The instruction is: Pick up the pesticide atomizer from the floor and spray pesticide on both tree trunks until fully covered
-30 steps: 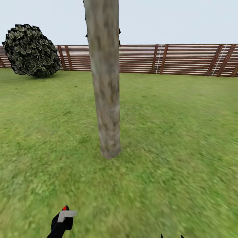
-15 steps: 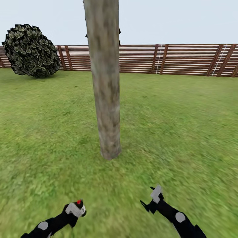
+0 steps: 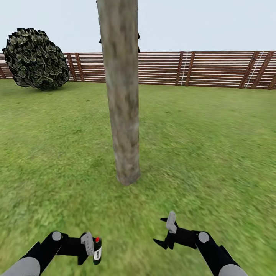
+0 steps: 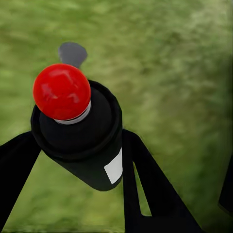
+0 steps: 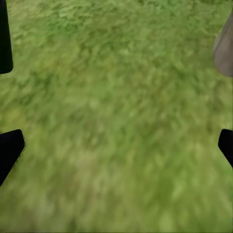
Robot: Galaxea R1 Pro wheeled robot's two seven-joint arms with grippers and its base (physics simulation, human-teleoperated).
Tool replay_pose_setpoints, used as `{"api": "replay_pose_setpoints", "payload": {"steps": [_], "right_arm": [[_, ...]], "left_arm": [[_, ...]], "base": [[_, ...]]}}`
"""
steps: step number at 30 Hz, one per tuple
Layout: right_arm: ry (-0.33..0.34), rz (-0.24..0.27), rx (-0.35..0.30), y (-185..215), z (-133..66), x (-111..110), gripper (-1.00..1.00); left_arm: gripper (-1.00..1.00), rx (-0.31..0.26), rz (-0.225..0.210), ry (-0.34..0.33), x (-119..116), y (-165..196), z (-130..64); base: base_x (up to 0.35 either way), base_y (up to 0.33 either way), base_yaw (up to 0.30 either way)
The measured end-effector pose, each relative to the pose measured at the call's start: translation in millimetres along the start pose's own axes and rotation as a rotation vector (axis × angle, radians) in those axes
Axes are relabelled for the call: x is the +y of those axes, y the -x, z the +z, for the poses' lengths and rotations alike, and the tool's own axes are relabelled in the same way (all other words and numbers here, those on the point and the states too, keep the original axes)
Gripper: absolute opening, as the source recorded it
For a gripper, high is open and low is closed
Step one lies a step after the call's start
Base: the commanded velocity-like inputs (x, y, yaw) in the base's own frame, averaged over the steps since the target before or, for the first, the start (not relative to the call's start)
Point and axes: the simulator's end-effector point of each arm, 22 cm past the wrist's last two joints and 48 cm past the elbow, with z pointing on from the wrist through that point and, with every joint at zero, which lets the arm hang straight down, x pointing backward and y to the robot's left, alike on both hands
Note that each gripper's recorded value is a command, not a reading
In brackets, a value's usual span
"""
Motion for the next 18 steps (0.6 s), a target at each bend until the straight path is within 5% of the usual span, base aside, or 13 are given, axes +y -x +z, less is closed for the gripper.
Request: {"api": "replay_pose_setpoints", "payload": {"steps": [5,10,14,15,18], "right_arm": [[0.020,0.006,-0.003,1,3.4,7,1.00],[0.116,-0.025,0.011,1,8.3,32,1.00],[0.172,-0.059,0.026,1,12.6,48,1.00],[0.177,-0.062,0.026,2,13.3,50,-1.00],[0.188,-0.066,0.022,5,16.6,55,-1.00]], "left_arm": [[-1.00,0.036,0.032,-0.001,2,-2,-0.9],[-1.00,0.035,0.044,-0.003,3,2,-1.0],[-1.00,0.035,0.054,-0.065,-11,6,0.1],[-1.00,0.037,0.065,-0.079,-13,8,-0.1],[-1.00,0.061,0.105,-0.100,-15,10,-2.8]], "base": [[0.000,0.000,0.000],[0.000,0.000,0.000],[0.000,0.000,0.000],[0.000,0.000,0.000],[0.000,0.000,0.000]]}}
